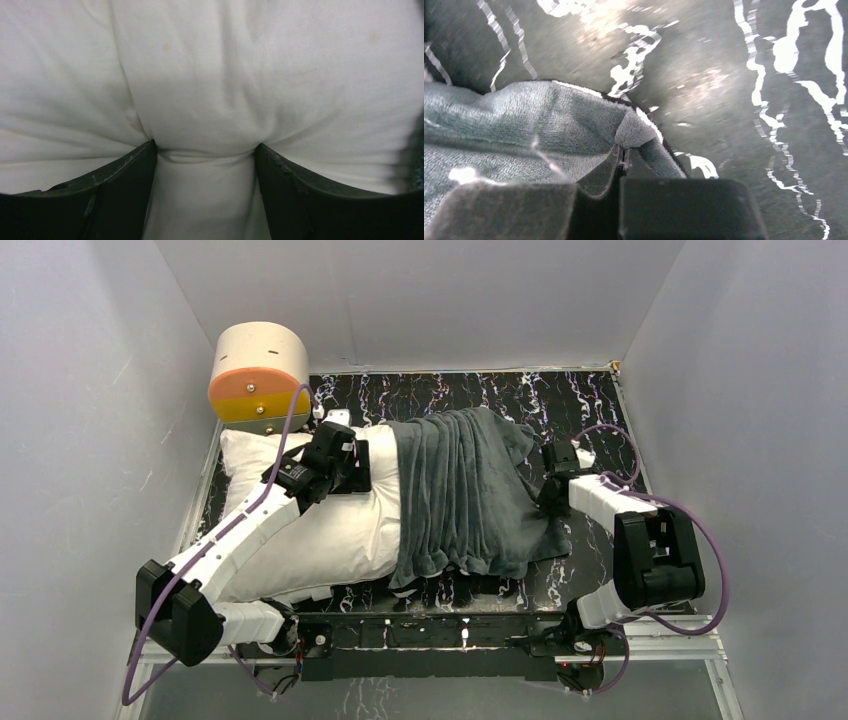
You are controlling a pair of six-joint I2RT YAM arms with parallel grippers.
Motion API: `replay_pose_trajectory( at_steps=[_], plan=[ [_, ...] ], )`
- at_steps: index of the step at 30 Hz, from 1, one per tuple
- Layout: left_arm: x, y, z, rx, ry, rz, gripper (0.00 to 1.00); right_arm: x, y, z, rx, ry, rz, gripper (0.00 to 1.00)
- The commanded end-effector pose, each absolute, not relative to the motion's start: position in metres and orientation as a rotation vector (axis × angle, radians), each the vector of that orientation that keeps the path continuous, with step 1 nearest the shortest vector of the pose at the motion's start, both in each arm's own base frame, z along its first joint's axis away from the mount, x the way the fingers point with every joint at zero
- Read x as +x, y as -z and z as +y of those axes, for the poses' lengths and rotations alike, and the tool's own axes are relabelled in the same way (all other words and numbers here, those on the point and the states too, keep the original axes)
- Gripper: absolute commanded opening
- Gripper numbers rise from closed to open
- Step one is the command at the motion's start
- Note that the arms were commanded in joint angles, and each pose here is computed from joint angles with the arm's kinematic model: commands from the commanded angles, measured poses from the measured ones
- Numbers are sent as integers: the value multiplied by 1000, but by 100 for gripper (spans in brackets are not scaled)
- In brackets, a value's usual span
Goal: Remove the pillowcase from the pillow
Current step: Remove the pillow from the pillowcase.
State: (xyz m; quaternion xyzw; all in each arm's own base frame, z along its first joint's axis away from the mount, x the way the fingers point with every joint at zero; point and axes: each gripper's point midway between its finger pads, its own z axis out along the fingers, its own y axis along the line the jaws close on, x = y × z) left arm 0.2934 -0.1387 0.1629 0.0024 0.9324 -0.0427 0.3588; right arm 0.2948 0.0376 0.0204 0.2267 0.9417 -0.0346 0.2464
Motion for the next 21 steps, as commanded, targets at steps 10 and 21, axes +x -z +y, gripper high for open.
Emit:
replay_pose_trajectory(
  at_steps=[10, 21],
  plan=[
    [238, -101, -95, 5, -142, 2647, 66, 359, -150, -44, 741, 6, 2239, 5],
    [248, -121, -132, -3, 151, 2566, 75, 279, -178, 45, 632, -572, 2305, 69]
  ],
)
